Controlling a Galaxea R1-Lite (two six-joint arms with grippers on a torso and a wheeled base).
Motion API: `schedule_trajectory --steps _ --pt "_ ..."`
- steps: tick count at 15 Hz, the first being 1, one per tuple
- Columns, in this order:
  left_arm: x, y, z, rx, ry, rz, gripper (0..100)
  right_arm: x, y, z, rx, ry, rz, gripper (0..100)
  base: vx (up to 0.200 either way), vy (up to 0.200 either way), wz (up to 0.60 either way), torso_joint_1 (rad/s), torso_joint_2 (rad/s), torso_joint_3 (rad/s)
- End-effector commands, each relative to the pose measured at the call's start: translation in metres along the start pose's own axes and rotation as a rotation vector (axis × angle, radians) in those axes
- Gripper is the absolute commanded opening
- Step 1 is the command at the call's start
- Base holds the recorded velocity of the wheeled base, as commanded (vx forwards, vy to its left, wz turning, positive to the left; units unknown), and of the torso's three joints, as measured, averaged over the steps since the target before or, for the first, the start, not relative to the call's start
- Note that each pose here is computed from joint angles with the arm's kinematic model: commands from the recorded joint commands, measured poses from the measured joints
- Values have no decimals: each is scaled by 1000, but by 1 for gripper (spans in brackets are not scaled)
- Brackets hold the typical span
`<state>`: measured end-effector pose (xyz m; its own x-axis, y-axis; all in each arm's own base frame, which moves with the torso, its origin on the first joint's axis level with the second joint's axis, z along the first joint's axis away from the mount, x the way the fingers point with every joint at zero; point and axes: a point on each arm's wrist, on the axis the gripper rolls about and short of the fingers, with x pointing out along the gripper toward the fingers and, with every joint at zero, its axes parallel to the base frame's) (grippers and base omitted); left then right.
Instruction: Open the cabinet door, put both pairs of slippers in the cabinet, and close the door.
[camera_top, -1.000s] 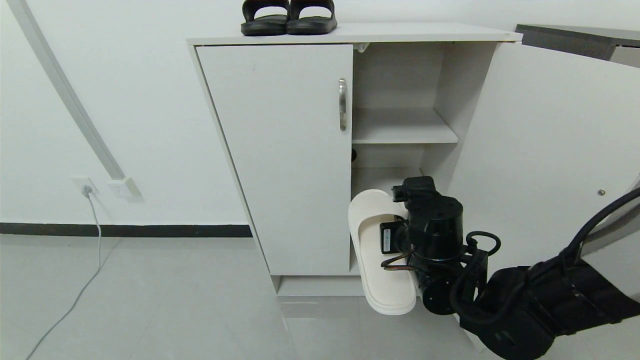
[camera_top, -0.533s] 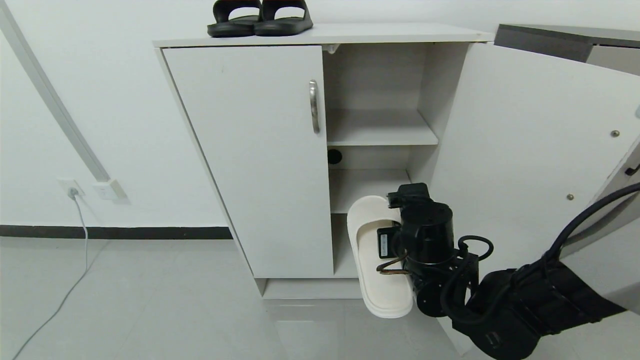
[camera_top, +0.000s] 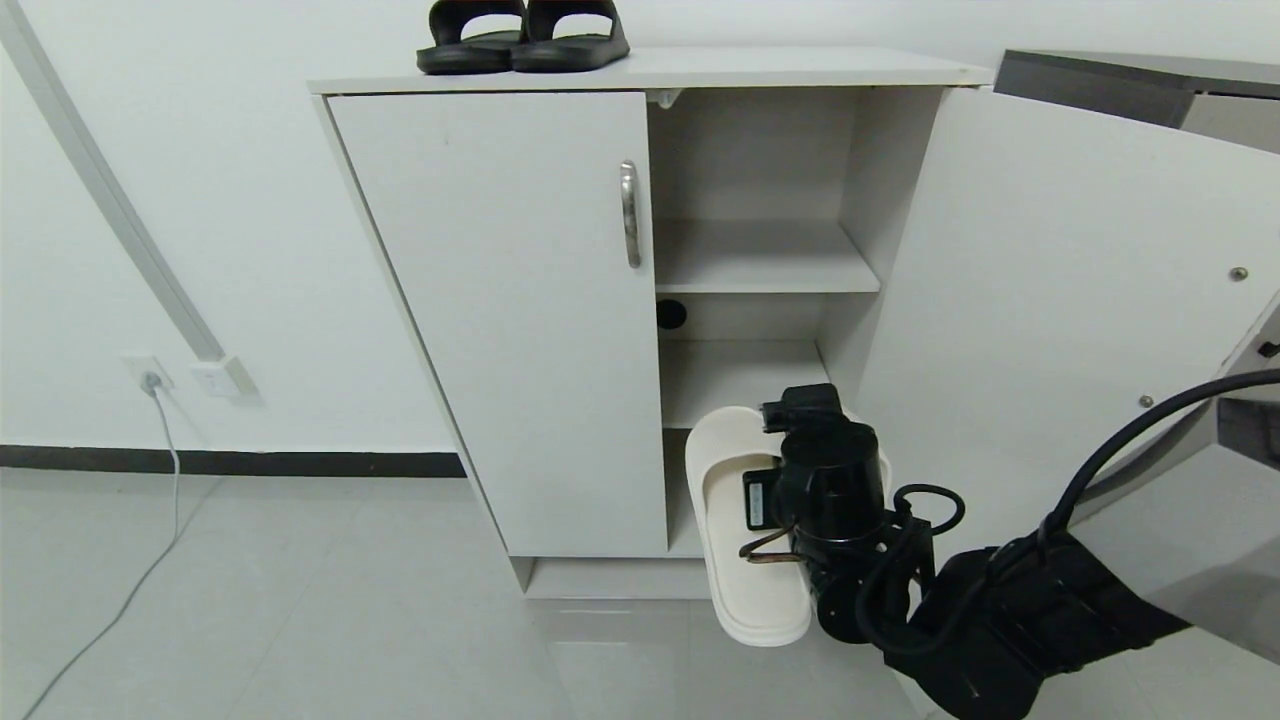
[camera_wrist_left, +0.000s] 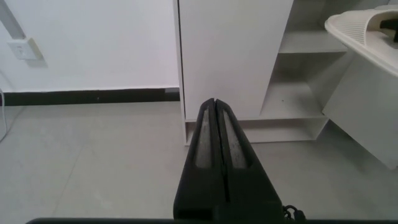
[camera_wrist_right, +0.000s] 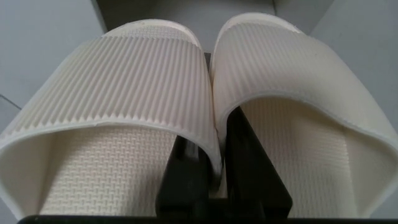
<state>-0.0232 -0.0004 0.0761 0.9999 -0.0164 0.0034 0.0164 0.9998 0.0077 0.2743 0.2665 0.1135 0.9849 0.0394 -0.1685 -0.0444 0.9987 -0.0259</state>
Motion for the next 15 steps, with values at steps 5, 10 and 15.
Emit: schedule_trajectory --steps 5,10,15 --pt "0 0 0 1 3 -1 0 5 2 -7 -10 15 0 0 0 0 0 0 0 0" --pt "0 0 -1 3 5 -2 0 6 2 -9 -13 18 2 0 0 0 0 0 1 -19" --pt "0 0 -1 3 5 -2 0 7 2 -12 -17 24 3 0 0 0 0 3 0 -187"
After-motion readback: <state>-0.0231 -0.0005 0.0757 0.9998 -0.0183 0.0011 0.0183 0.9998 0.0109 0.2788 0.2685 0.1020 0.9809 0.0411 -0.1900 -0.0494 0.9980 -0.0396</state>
